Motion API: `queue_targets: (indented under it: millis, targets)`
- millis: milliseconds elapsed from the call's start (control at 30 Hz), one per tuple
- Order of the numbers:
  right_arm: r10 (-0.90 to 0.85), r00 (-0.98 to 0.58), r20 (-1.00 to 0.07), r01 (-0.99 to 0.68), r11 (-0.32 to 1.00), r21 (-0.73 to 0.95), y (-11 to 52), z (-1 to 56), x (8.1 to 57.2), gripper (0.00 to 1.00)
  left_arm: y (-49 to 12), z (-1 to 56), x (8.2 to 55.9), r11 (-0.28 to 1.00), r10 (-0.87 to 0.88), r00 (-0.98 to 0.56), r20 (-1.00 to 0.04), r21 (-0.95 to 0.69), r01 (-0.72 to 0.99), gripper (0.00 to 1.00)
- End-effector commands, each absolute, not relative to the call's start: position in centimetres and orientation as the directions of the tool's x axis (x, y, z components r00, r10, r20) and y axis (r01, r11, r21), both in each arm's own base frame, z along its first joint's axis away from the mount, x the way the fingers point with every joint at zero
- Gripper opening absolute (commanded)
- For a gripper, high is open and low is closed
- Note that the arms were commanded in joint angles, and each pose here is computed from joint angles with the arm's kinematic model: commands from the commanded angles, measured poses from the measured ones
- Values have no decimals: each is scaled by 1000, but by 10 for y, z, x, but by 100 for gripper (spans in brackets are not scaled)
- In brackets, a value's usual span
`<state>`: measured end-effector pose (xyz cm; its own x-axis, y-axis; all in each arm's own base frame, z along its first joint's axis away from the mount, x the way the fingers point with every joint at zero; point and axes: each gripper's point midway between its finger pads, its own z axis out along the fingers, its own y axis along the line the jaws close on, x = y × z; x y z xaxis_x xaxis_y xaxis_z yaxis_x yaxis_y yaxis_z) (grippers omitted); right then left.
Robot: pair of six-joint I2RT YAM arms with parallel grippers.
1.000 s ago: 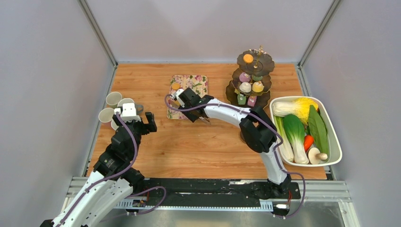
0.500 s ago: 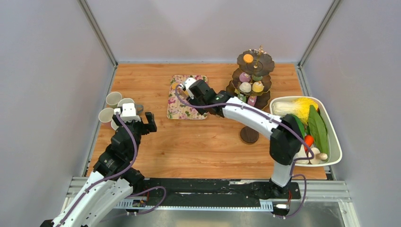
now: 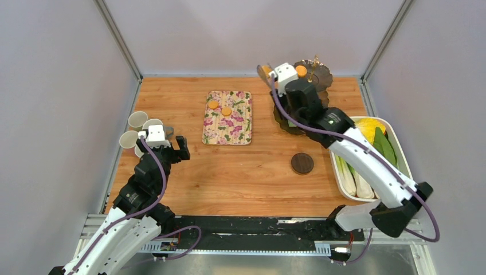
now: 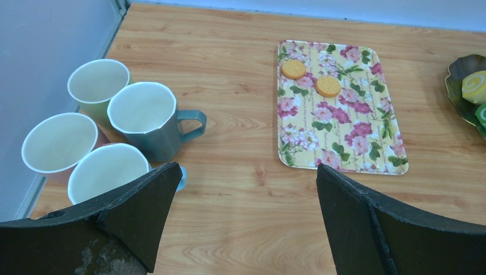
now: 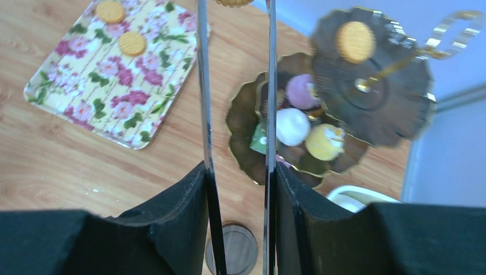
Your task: Serve the afternoon tea
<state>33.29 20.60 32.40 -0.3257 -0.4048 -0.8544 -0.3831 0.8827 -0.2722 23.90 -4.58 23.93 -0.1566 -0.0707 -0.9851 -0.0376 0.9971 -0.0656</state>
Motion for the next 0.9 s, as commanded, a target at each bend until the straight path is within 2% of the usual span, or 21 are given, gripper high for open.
queue_targets:
  millis: [0,233,467,700,867]
  targets:
    - [-289,-298,-910,-239,945,-222,152,364,321,42,-49,243,240,997,-73,-141,-987,-71,-20,100]
    - [-212,-258,-943,-90,977,-195,94,395,317,42,-51,242,241,997,-71,-146,-987,-70,-12,100]
    - [-118,-297,-947,60,988,-142,45,392,332,41,-50,243,241,997,-71,-146,-987,-69,-17,100]
    - [-5,-343,-939,123,991,-50,24,375,361,41,-49,243,241,998,-69,-145,-987,-67,-19,100]
    - [-9,-378,-926,77,996,-41,29,356,385,42,-49,243,241,998,-66,-144,-987,-64,-22,100]
